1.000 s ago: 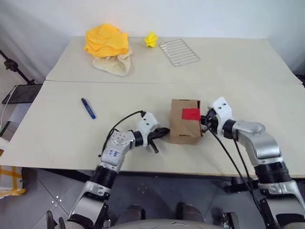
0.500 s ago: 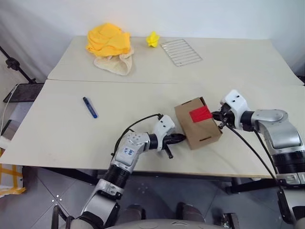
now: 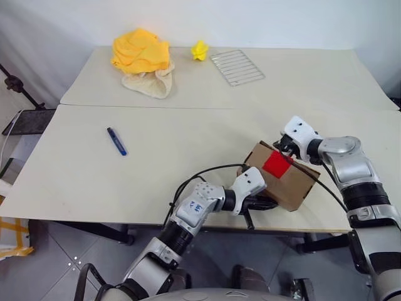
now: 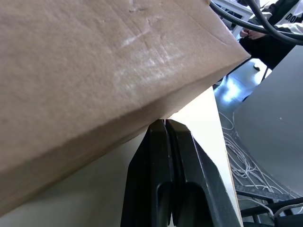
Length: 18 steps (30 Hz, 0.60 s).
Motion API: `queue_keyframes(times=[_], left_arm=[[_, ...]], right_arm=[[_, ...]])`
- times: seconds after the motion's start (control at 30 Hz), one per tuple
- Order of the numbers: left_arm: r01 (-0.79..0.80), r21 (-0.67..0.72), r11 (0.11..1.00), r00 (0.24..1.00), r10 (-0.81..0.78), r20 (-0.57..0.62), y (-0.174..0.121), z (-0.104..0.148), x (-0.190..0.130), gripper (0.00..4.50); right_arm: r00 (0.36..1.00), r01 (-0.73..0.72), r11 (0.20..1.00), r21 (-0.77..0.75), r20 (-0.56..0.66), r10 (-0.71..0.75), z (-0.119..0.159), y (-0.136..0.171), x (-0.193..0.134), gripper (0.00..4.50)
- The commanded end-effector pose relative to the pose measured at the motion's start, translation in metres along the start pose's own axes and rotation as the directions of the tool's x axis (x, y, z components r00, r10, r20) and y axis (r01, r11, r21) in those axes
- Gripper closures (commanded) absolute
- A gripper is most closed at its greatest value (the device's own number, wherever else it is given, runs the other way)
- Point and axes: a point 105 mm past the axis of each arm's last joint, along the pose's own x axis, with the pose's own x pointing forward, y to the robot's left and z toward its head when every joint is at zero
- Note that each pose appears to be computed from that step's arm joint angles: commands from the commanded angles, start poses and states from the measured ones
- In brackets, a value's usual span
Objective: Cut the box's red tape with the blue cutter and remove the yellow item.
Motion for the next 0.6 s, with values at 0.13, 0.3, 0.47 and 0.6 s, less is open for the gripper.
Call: queue_keyframes(times=[0.13, 0.3, 0.47, 0.6], left_arm=[[-0.167, 0.031, 0.985, 0.985, 0.165, 0.052, 0.027, 0.011, -0.042, 4.48], [-0.256, 0.018, 0.966, 0.965, 0.255, 0.057, 0.041, 0.011, -0.068, 4.48], [-0.324, -0.008, 0.946, 0.945, 0.324, 0.049, 0.044, 0.008, -0.092, 4.48], [-0.404, -0.009, 0.915, 0.915, 0.404, 0.015, 0.051, 0.000, -0.122, 4.48]], right_arm=[[0.971, 0.239, 0.971, -0.023, 0.029, -0.239, -0.003, -0.041, -0.029, 4.50], [0.906, 0.418, 0.908, 0.031, 0.053, -0.419, -0.004, -0.066, -0.056, 4.50], [0.867, 0.483, 0.864, 0.138, 0.062, -0.495, -0.002, -0.072, -0.089, 4.50], [0.889, 0.444, 0.870, 0.213, 0.013, -0.457, -0.008, -0.055, -0.114, 4.50]])
